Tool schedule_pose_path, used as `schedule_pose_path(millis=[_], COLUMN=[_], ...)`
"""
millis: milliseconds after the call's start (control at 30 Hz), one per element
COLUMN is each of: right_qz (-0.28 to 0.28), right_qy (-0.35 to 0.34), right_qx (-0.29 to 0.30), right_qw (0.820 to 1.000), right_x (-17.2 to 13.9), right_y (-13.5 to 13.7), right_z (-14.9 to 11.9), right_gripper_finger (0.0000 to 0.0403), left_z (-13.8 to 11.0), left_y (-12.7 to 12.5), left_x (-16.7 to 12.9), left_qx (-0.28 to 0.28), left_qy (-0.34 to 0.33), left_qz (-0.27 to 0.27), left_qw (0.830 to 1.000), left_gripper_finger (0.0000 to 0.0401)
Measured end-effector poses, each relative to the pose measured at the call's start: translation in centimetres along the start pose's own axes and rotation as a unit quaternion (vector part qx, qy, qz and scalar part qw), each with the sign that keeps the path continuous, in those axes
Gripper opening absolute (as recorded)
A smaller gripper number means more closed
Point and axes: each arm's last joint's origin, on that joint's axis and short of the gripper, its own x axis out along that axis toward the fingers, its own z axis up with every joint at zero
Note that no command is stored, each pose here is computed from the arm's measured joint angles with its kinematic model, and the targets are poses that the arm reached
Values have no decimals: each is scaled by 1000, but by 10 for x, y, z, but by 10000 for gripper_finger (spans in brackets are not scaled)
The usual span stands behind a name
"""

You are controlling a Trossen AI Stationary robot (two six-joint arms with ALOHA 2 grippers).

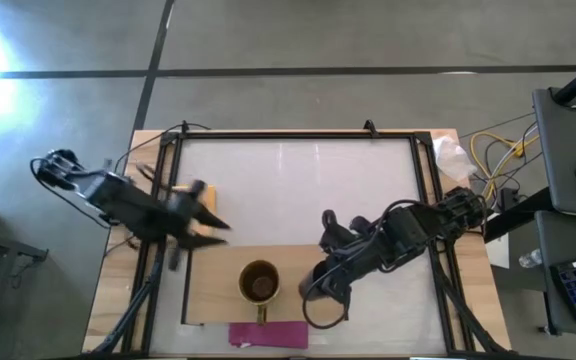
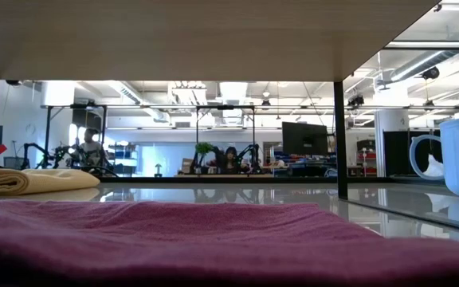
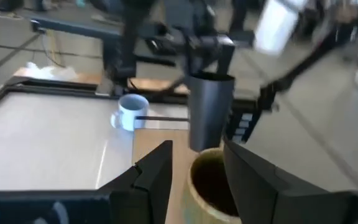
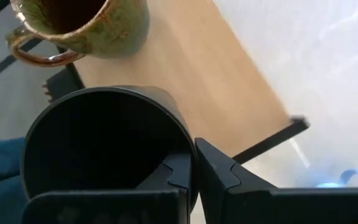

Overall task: Stack small to large cups/mugs on shelf
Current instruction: Put the black cup on the shelf

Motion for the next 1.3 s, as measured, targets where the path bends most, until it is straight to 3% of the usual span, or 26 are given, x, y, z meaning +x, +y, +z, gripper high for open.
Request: schedule_pose_path(millis=[300,700,1000,1300], right_qz=[-16,-8,-6,-6], right_qy=[-30,-32,-35,-30], right_qx=[-43,-79,-85,-96], right_qw=[999,996,996,995], right_x=[-5,-12,-15,-15], right_y=[-4,-6,-8,-8], right_z=[2,1,1,0], right_gripper_finger=[9,9,9,8], left_z=[37,20,5,7], left_y=[-33,-55,-54,-38], left_x=[63,145,179,192], left_qx=[58,74,61,37], left_qy=[25,99,130,122], left_qz=[-49,-49,-43,-23], left_qw=[997,991,989,992], left_gripper_finger=[130,130,130,130])
